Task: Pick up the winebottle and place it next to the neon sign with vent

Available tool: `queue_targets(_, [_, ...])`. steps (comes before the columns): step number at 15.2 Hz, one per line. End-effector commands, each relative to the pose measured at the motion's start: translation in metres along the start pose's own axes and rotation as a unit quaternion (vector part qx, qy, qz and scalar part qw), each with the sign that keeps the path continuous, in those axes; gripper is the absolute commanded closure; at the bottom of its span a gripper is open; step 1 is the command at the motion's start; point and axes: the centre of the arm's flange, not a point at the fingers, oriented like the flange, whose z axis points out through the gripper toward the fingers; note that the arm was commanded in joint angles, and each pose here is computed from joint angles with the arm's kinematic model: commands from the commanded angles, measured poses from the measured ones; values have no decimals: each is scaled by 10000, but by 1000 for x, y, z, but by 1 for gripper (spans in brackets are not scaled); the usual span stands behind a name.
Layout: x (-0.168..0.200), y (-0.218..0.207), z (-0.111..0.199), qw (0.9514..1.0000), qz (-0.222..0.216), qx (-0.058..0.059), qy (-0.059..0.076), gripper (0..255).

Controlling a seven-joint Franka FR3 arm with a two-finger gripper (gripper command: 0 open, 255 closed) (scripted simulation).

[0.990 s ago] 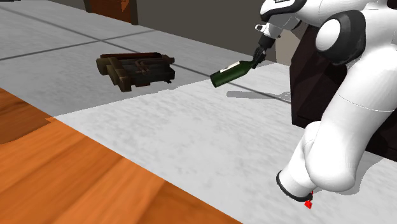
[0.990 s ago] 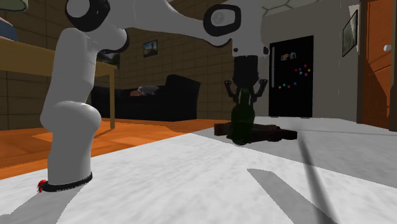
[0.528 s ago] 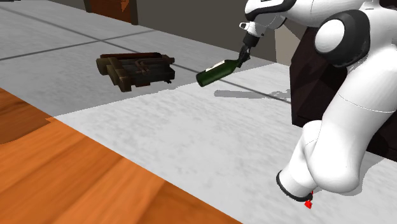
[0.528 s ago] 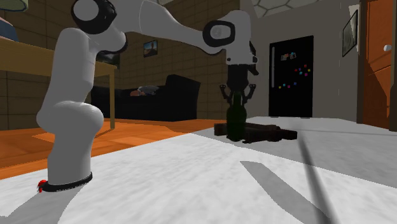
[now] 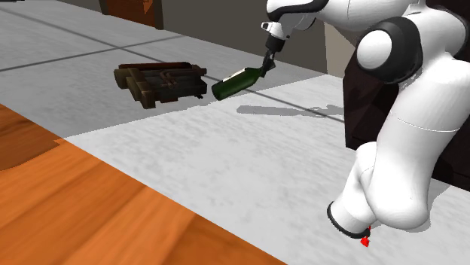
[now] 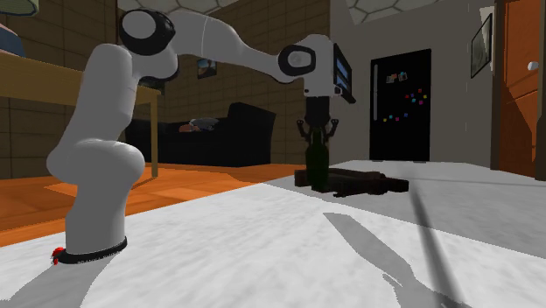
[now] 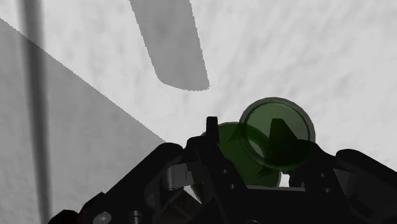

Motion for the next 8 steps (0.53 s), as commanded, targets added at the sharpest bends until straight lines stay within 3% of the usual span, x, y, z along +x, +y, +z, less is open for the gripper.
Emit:
queue_targets(1, [26, -9, 8, 10000, 7, 0, 4, 255])
queue_targets(8, [113, -33, 24, 10000, 7, 0, 4, 255])
